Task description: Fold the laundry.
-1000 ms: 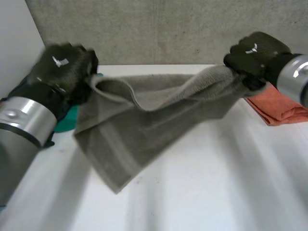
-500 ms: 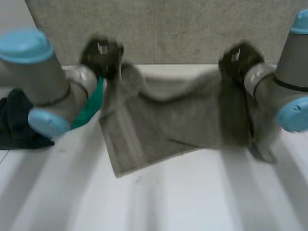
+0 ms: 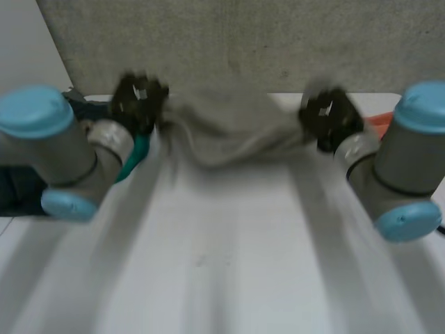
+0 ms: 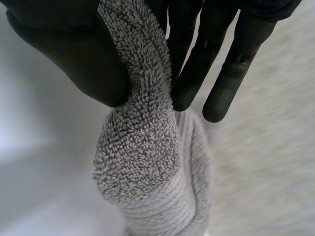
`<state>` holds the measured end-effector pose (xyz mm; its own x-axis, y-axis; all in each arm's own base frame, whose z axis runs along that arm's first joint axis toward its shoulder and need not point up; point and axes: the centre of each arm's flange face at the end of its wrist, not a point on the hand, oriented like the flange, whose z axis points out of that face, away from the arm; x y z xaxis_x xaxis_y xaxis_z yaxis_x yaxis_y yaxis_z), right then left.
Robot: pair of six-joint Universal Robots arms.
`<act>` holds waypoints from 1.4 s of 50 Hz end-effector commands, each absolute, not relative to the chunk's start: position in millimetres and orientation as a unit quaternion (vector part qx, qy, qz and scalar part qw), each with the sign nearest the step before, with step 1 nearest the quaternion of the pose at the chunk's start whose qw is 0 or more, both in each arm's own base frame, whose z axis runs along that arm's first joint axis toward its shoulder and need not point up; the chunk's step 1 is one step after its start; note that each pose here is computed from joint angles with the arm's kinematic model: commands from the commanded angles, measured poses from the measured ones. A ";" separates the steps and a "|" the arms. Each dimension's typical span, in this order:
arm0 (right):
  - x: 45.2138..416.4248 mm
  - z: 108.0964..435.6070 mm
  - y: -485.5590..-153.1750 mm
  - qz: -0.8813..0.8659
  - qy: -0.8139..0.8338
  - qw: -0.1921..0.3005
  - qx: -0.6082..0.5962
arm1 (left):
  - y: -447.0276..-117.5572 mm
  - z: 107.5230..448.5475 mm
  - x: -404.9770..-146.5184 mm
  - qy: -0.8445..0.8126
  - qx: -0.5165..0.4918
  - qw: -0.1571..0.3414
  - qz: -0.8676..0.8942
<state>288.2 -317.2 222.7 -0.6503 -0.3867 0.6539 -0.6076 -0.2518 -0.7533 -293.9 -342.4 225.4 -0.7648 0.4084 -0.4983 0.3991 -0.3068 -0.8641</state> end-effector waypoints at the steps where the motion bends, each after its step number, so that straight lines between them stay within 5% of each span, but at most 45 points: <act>1: 287.6 165.5 -305.0 0.610 -0.664 0.055 0.429 | -303.2 155.5 -283.5 -0.650 -0.405 0.003 0.643; 14: 275.0 173.3 -287.0 0.604 -0.688 0.034 0.402 | -268.9 158.4 -264.5 -0.679 -0.437 -0.011 0.590; 30: 269.9 165.7 -275.3 0.583 -0.729 -0.013 0.359 | -216.9 154.8 -272.7 -0.749 -0.321 0.135 0.564; 46: 257.1 162.4 -273.8 0.558 -0.776 -0.056 0.288 | -254.2 121.0 -289.4 -0.734 -0.341 0.095 0.580; 70: 243.3 166.5 -283.5 0.563 -0.781 -0.050 0.265 | -231.6 138.6 -273.8 -0.722 -0.363 0.076 0.583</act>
<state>242.8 -282.6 165.6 -0.8532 -0.4715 0.2230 -0.3627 0.2292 -0.9032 -277.9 -242.3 133.9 -0.7262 0.6089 -0.3192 0.4390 0.0533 -0.8969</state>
